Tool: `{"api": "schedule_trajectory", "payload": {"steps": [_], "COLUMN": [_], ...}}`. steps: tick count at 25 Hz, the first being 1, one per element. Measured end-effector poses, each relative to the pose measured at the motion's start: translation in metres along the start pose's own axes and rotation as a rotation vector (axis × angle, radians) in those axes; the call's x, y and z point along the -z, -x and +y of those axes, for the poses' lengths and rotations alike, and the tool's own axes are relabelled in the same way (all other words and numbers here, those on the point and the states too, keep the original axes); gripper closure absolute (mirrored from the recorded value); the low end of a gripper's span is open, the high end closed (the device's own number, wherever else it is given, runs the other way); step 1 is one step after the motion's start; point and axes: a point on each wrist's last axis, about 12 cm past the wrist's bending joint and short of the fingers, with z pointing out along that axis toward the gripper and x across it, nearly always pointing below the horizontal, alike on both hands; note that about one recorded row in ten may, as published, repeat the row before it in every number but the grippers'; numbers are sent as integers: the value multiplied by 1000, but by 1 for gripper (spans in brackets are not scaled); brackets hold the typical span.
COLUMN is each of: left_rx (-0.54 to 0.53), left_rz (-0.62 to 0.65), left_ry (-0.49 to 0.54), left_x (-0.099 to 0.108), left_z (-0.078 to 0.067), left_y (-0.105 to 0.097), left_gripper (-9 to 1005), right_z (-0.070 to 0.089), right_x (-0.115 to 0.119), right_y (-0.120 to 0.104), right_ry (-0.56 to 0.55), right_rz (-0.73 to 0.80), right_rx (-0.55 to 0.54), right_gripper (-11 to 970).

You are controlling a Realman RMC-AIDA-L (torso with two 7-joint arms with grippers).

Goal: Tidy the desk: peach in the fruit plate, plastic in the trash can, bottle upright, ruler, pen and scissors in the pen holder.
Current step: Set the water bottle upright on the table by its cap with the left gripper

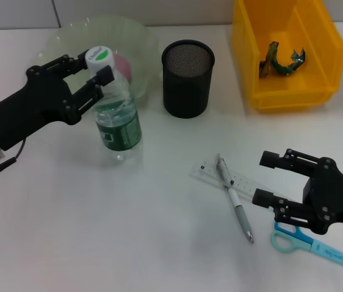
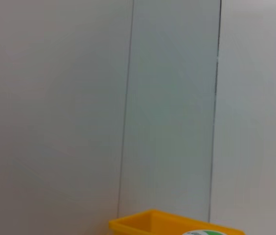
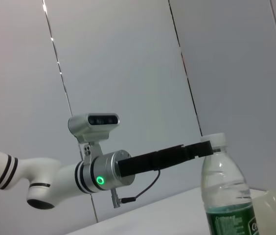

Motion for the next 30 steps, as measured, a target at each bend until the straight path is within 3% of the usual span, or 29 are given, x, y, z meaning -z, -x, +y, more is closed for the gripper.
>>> {"api": "schedule_trajectory", "payload": {"steps": [12,19,30], "left_rx": [-82,-166,-200], "left_rz": [-7,-4,-6], "left_ry": [83,89,92], "left_x": [4,4,6], "left_z": [6,3,-1], "left_y": [-14,-18,-22], "left_gripper": [536,519,494], "right_z": [-2,-2,-2], "right_x": [-3,-3,-3], "right_y": [1,1,2], "right_ry": [0,-2,-1], "right_rz": [-9,-9,-9], "right_rx": [2,2,4], "right_gripper": [245,245,244]}}
